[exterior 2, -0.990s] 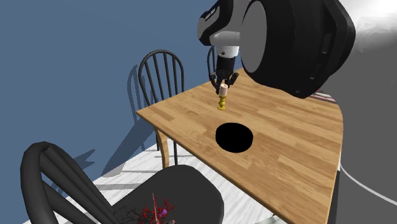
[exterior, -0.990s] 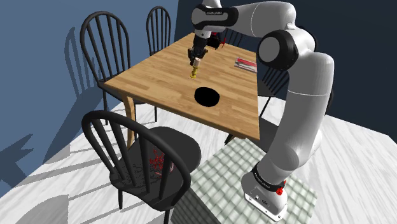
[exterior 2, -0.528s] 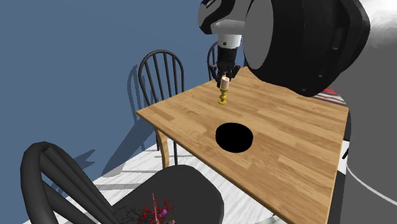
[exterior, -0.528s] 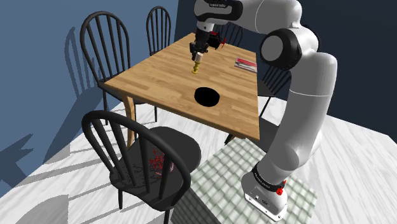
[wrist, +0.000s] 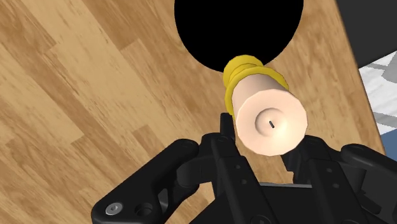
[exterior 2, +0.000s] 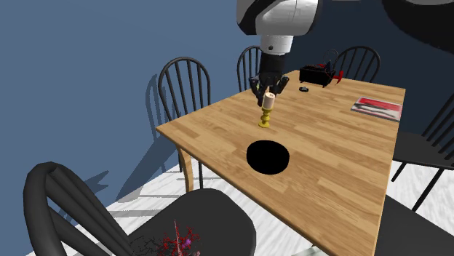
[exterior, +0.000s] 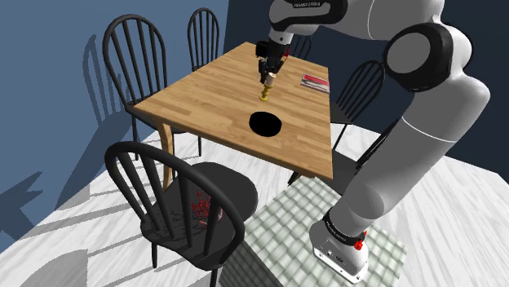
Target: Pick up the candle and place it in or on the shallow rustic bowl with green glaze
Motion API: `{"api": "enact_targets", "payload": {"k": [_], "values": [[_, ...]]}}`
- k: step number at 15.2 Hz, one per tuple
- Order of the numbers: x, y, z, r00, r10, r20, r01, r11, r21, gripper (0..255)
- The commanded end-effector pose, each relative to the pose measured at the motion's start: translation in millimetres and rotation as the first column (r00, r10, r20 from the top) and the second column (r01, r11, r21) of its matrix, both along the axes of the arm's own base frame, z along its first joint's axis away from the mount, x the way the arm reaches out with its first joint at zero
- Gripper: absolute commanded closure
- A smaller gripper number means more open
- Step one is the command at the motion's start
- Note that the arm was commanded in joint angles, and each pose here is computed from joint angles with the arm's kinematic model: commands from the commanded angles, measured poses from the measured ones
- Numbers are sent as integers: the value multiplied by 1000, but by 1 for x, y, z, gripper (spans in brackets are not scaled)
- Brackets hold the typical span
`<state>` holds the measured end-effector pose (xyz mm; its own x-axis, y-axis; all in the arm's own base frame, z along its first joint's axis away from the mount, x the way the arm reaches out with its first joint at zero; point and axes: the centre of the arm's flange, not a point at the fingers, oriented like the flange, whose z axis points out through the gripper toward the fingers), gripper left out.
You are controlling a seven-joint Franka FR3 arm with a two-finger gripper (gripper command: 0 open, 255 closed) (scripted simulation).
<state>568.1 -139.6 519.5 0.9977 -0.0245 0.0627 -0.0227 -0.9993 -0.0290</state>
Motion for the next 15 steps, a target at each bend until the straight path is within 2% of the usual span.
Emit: {"api": "enact_targets", "payload": {"k": [1,3,15], "values": [[-26,1,7,1000,0,-1,0,1000,0,255],[-48,3,11,1000,0,-1,0,1000,0,255],[-48,3,-53,1000,0,-1,0,1000,0,255]]}}
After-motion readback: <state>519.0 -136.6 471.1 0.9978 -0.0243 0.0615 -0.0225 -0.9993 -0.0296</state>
